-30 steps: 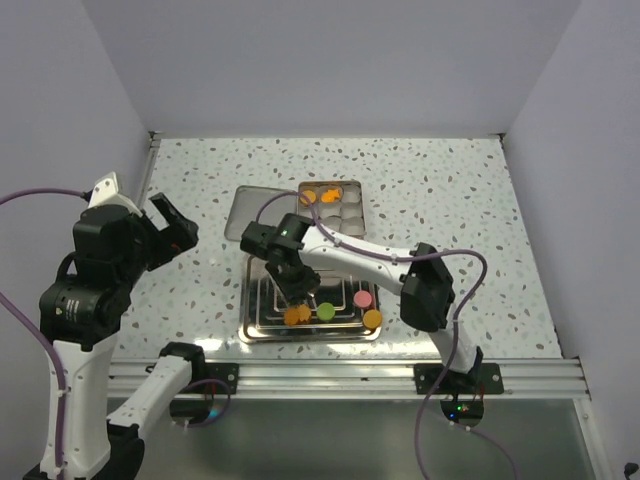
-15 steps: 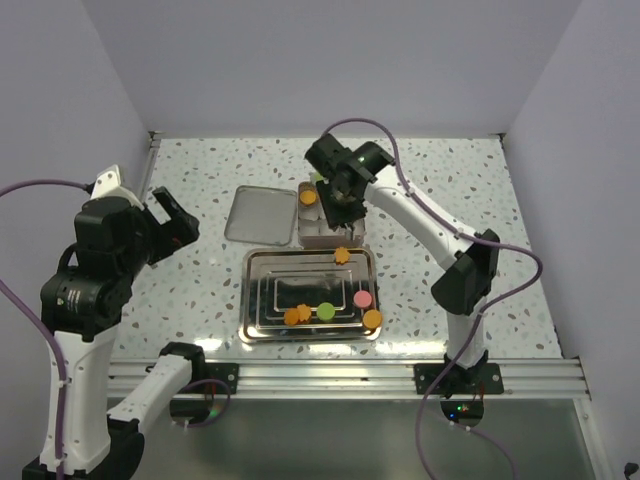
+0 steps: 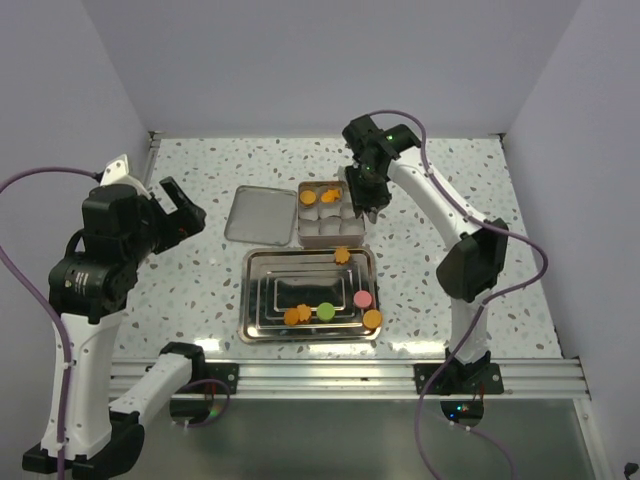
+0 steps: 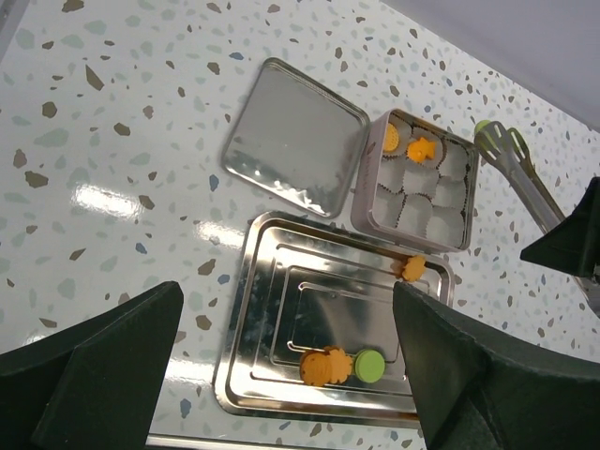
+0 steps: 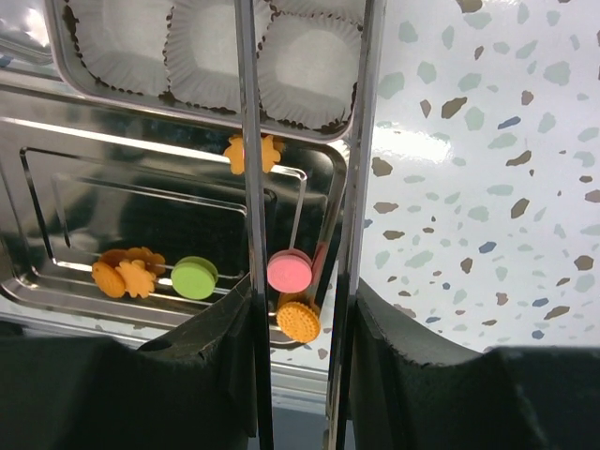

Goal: Pack the cookies

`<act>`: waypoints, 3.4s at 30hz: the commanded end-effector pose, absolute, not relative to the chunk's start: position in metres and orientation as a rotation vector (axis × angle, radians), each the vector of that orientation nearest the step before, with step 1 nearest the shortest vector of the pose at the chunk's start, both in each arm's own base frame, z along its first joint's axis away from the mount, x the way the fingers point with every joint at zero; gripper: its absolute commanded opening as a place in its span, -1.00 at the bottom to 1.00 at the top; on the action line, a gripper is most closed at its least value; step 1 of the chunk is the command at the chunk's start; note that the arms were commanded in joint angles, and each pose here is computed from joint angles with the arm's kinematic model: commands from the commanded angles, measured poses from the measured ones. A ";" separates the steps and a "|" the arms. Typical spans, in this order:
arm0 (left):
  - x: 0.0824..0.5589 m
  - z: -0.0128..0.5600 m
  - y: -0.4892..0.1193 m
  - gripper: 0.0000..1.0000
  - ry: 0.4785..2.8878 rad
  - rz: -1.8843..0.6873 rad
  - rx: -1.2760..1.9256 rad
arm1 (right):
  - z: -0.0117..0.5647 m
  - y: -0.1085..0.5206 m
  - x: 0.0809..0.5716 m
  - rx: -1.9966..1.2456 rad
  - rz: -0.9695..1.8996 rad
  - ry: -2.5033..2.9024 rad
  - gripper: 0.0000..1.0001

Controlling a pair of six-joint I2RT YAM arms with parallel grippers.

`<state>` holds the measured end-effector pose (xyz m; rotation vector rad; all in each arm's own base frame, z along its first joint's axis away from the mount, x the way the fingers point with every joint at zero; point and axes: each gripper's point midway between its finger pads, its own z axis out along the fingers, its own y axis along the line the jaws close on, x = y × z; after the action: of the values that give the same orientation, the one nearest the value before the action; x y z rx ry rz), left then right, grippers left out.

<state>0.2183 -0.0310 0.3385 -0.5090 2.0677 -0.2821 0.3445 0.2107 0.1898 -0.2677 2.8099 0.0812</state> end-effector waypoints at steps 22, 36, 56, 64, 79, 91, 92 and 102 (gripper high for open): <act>0.230 0.354 -0.031 1.00 2.003 -0.295 -0.500 | 0.149 0.199 0.352 -0.274 0.102 2.933 -0.17; 0.231 0.354 -0.031 1.00 2.005 -0.288 -0.490 | 0.165 0.192 0.361 -0.240 0.102 2.905 -0.05; 0.231 0.338 -0.042 1.00 2.035 -0.349 -0.457 | 0.202 0.188 0.217 -0.282 0.197 2.898 -0.06; 0.230 0.328 -0.051 1.00 2.056 -0.403 -0.437 | 0.165 0.197 0.162 -0.242 0.240 2.987 -0.06; 0.220 0.332 -0.050 1.00 2.059 -0.399 -0.422 | 0.135 0.217 0.158 -0.297 0.205 3.020 -0.06; 0.219 0.335 -0.045 1.00 2.046 -0.368 -0.425 | 0.117 0.217 0.168 -0.343 0.100 3.048 -0.07; 0.219 0.336 -0.045 1.00 2.044 -0.367 -0.425 | 0.117 0.218 0.169 -0.345 0.102 3.046 -0.07; 0.224 0.338 -0.043 1.00 2.039 -0.353 -0.419 | 0.108 0.223 0.179 -0.376 0.050 3.053 -0.08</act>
<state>0.2188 -0.0467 0.3188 -0.4441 2.1013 -0.3655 0.1655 0.2148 0.1012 -0.3492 3.1097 0.0372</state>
